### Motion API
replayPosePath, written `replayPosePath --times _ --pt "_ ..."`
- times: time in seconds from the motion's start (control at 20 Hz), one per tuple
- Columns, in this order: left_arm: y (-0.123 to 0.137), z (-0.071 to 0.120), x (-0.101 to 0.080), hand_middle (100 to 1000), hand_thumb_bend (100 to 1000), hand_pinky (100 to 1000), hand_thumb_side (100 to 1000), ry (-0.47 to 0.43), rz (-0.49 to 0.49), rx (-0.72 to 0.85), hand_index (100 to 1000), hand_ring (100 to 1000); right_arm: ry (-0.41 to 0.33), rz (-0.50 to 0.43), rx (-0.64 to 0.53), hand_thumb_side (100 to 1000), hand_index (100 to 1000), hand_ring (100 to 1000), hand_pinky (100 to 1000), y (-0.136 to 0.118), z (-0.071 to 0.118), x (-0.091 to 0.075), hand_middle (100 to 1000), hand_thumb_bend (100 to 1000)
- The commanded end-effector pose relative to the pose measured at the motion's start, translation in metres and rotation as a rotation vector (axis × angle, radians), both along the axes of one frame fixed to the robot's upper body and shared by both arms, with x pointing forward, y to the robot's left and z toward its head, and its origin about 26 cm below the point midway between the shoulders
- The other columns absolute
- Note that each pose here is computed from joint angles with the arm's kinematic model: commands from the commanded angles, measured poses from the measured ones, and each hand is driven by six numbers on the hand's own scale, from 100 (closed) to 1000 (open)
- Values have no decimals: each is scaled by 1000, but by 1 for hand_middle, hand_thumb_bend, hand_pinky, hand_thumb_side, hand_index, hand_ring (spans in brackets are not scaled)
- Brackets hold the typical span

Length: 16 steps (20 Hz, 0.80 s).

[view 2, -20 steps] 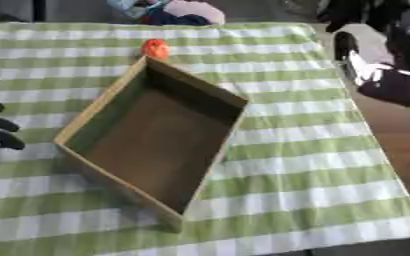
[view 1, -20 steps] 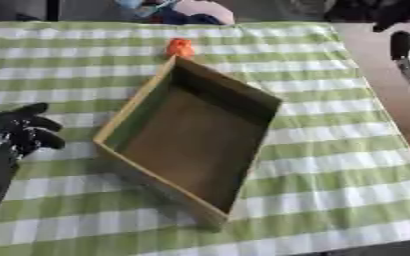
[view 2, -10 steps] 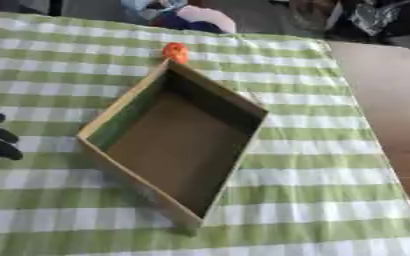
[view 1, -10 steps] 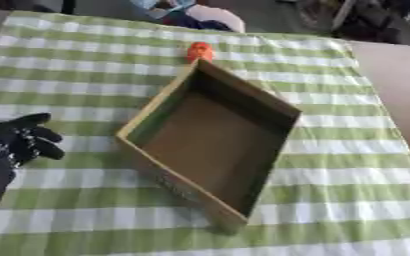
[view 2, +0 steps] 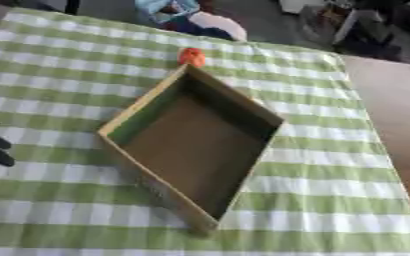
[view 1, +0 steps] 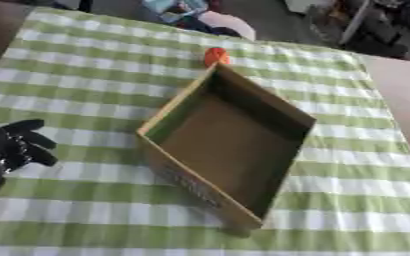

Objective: Pick up objects on the table and place them in the box.

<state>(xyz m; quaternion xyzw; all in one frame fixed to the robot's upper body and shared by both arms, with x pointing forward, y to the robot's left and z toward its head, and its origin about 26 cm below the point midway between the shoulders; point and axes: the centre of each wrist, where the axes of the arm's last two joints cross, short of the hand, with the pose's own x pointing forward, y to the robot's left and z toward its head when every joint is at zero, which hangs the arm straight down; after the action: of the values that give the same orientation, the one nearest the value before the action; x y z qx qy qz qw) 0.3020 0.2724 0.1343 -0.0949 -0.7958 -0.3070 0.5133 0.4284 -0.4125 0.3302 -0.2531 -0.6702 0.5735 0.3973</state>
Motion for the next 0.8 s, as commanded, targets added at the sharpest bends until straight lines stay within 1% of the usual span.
replayPosePath --times 0.05,0.1,0.2,0.4,0.55,0.6,0.65,0.8 --pt "-2 8 1 632 156 663 1000 -20 -36 17 880 603 34 -64 0 689 896 777 811 -4 -4 14 872 100" --pt "-4 8 2 632 155 663 1000 -22 -45 18 880 603 46 -78 4 707 895 776 811 -2 -9 20 871 100" --pt "-6 9 2 631 156 662 1000 -23 -60 18 880 603 62 -108 12 712 895 776 811 4 -16 31 871 100" --pt "-12 10 4 632 156 663 1000 -23 -99 18 880 604 67 -161 27 726 893 769 809 17 -29 46 864 100" --pt "-17 12 5 632 154 663 1000 -27 -128 17 880 604 72 -186 33 748 900 769 808 25 -41 54 864 100" --pt "-18 13 5 632 155 663 1000 -29 -135 15 880 604 75 -192 29 734 901 772 808 28 -44 56 867 100" --pt "-18 13 6 632 154 663 1000 -29 -140 14 880 604 76 -197 23 741 900 770 807 31 -47 58 866 100" --pt "-20 14 6 633 154 663 1000 -32 -152 9 881 605 64 -203 14 700 899 768 803 40 -55 62 864 100"
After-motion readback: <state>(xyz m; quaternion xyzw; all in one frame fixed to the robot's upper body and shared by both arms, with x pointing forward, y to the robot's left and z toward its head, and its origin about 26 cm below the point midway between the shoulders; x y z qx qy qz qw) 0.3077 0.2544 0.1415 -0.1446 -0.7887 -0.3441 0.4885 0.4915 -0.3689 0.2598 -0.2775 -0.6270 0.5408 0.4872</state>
